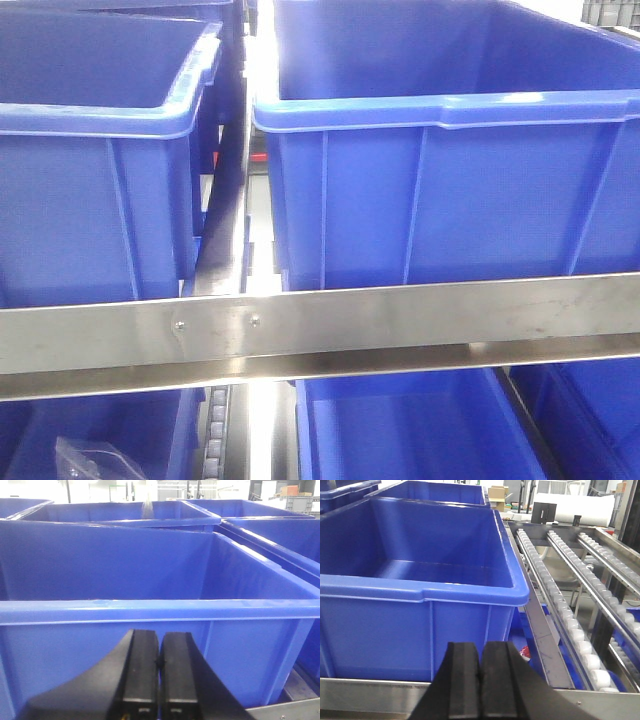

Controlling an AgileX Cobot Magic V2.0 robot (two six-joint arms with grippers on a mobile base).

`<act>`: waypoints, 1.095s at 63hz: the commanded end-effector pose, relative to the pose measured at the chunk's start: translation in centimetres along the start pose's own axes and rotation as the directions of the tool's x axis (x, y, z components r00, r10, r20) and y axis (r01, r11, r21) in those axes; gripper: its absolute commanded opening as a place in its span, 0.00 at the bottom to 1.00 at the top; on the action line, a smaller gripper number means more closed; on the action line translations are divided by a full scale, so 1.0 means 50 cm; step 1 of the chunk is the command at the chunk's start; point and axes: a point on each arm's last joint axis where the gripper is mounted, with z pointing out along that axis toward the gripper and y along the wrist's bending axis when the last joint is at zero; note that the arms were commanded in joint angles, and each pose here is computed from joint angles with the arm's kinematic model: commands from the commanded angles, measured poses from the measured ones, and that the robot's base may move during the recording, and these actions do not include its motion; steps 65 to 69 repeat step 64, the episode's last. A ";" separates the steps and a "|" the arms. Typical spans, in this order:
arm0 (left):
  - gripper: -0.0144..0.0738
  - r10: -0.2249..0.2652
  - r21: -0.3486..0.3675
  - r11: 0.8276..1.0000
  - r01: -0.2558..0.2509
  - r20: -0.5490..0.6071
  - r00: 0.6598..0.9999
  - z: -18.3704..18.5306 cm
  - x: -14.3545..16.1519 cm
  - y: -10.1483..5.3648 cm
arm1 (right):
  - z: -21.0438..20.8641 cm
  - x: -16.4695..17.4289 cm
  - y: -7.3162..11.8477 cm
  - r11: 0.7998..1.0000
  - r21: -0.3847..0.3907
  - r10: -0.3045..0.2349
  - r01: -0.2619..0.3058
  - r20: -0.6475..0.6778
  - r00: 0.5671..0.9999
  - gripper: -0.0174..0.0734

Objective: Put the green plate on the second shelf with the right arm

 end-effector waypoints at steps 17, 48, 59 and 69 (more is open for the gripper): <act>0.31 -0.008 0.000 1.000 0.008 0.059 0.998 -0.001 0.010 0.000 | 0.001 -0.024 -0.001 1.000 0.007 0.021 -0.022 0.080 0.997 0.22; 0.31 -0.008 0.000 1.000 0.008 0.059 0.998 -0.001 0.010 0.000 | 0.001 -0.024 -0.001 1.000 0.007 0.017 -0.017 0.080 0.997 0.22; 0.31 -0.008 0.000 1.000 0.008 0.059 0.998 -0.001 0.010 0.000 | 0.001 -0.024 -0.001 1.000 0.007 0.017 -0.017 0.080 0.997 0.22; 0.31 -0.008 0.000 1.000 0.008 0.059 0.998 -0.001 0.010 0.000 | 0.001 -0.024 -0.001 1.000 0.007 0.017 -0.017 0.080 0.997 0.22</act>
